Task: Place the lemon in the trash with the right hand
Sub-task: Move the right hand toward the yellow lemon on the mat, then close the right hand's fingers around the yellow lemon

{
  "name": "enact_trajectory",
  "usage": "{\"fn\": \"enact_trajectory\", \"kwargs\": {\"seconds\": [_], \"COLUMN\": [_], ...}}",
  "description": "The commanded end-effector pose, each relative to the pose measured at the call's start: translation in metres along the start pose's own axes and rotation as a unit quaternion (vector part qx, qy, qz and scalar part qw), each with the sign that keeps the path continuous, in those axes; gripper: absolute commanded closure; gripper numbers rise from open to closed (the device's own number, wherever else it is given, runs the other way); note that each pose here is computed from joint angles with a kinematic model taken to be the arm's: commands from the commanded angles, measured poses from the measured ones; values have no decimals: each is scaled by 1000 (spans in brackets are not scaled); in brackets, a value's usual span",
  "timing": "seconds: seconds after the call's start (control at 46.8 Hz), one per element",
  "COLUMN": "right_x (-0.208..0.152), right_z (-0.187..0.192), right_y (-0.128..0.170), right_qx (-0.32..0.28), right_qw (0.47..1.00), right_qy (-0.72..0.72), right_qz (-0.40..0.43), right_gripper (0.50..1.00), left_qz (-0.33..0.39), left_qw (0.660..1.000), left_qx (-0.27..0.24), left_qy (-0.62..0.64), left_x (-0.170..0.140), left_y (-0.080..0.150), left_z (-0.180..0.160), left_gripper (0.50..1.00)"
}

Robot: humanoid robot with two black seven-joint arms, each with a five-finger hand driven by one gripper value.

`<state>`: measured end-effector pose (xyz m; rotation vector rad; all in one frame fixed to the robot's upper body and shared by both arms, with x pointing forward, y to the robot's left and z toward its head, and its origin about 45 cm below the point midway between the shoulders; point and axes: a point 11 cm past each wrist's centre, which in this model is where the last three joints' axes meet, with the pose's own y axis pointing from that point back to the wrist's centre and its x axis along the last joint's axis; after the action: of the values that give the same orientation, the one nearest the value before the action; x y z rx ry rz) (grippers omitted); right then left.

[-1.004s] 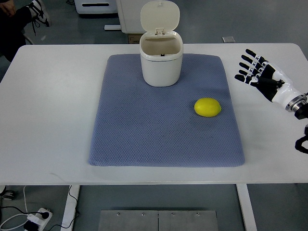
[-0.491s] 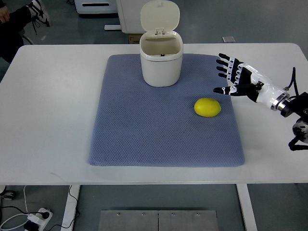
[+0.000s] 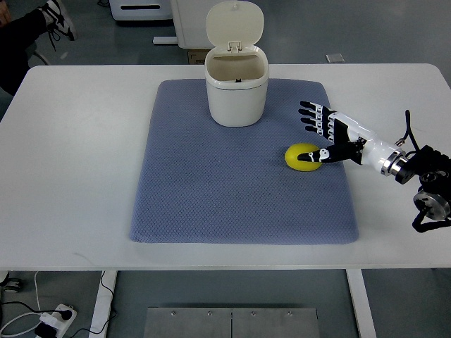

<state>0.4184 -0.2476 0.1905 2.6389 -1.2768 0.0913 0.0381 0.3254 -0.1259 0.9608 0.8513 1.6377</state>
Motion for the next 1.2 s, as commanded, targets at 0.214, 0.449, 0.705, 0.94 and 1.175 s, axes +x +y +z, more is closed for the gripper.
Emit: {"fn": "enact_trajectory", "kwargs": {"seconds": [0.214,0.449,0.705,0.94,1.175], "right_x": [-8,-15,-13,-18,-20], "right_z": [17,25,32,40,51], "right_y": [0,0,-3,-4,-8], "right_qx": [-4,-5,-3,-1,-10], "right_qw": [1000,1000,1000,1000,999], "right_qy": [13,23,26,28,27], "right_qz": [-2,-1,10,7,17], "right_gripper": [515,515,515,519,605], "left_qz": [0,0,0,0,0], "left_qw": [1000,1000,1000,1000,1000], "left_qx": [0,0,0,0,0], "left_qy": [0,0,0,0,0], "left_x": [0,0,0,0,0], "left_y": [0,0,0,0,0], "left_z": [0,0,0,0,0], "left_gripper": [500,500,500,500,500]}}
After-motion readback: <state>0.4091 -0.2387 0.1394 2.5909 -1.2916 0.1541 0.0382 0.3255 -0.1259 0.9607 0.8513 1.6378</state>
